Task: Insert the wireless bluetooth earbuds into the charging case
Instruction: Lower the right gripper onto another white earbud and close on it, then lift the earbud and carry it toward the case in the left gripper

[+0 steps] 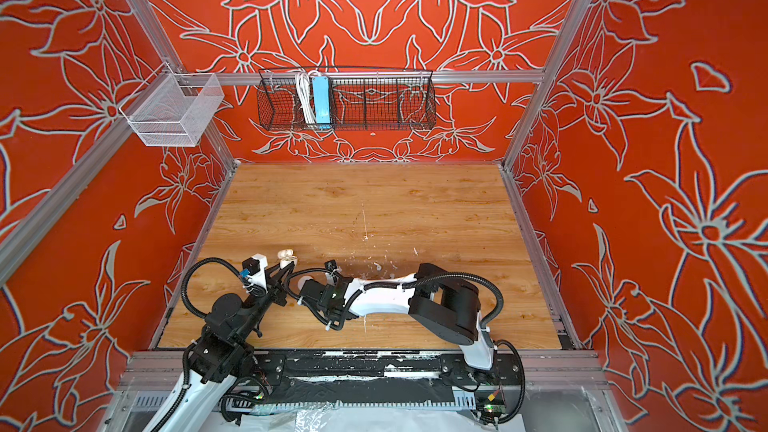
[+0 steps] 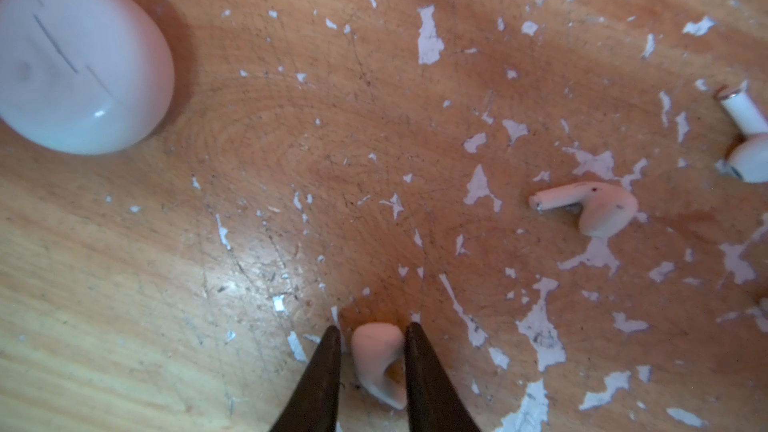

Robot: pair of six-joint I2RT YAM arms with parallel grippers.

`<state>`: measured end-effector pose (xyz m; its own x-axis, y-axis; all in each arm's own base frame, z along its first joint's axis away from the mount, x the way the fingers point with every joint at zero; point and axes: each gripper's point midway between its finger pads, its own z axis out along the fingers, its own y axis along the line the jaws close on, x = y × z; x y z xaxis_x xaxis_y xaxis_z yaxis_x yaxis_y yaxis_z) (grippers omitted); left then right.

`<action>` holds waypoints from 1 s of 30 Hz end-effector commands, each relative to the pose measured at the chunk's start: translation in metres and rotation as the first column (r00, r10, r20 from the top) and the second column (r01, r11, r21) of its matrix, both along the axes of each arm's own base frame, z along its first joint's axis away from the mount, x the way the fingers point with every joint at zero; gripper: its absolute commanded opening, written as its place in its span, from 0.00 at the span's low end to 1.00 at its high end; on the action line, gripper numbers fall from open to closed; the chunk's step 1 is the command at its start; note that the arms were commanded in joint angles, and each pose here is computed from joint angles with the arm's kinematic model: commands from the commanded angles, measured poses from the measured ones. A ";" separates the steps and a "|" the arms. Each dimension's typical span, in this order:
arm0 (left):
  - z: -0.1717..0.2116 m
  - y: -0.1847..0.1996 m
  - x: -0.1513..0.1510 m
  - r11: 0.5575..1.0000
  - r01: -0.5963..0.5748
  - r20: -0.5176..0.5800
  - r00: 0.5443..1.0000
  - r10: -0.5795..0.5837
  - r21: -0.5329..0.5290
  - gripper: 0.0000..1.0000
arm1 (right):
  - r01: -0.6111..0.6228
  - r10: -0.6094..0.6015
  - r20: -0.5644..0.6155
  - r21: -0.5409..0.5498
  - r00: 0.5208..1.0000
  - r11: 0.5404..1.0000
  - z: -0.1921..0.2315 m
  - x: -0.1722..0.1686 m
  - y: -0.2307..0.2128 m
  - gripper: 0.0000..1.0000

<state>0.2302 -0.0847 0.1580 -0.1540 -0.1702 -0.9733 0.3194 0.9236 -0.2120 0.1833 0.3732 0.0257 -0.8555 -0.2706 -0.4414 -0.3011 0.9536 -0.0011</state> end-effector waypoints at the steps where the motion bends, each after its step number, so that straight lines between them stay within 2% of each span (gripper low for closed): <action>1: 0.007 0.000 -0.001 1.000 0.007 0.023 1.000 -0.006 -0.015 0.00 | 0.039 -0.039 0.008 -0.070 0.999 0.997 -0.008 0.002 -0.016 0.26; 6: 0.008 -0.001 -0.001 1.000 0.013 0.026 1.000 -0.012 -0.013 0.00 | 0.055 -0.054 0.012 -0.061 0.998 0.997 -0.009 0.004 -0.019 0.22; 12: 0.007 -0.016 -0.005 0.994 0.105 0.064 0.992 -0.107 0.025 0.00 | 0.063 -0.065 0.045 0.029 0.997 0.998 0.007 0.008 -0.014 0.17; 15: 0.011 -0.021 -0.008 0.990 0.136 0.089 0.986 -0.138 0.033 0.00 | 0.066 -0.072 0.089 0.077 0.993 0.995 0.027 0.013 -0.012 0.16; 20: 0.022 -0.040 -0.017 0.966 0.258 0.158 0.953 -0.259 0.031 0.00 | 0.060 -0.103 0.225 0.192 0.969 0.980 0.086 0.027 -0.020 0.15; 23: 0.031 -0.053 -0.026 0.939 0.342 0.200 0.918 -0.342 0.037 0.00 | 0.019 -0.130 0.322 0.325 0.938 0.945 0.130 0.031 -0.029 0.15; 26: 0.045 -0.064 -0.037 0.906 0.420 0.266 0.870 -0.415 0.041 0.00 | -0.082 -0.131 0.424 0.447 0.896 0.891 0.170 0.031 -0.034 0.15; 30: 0.069 -0.073 -0.052 0.864 0.501 0.350 0.802 -0.484 0.046 0.00 | -0.218 -0.132 0.542 0.533 0.830 0.817 0.223 0.023 -0.041 0.14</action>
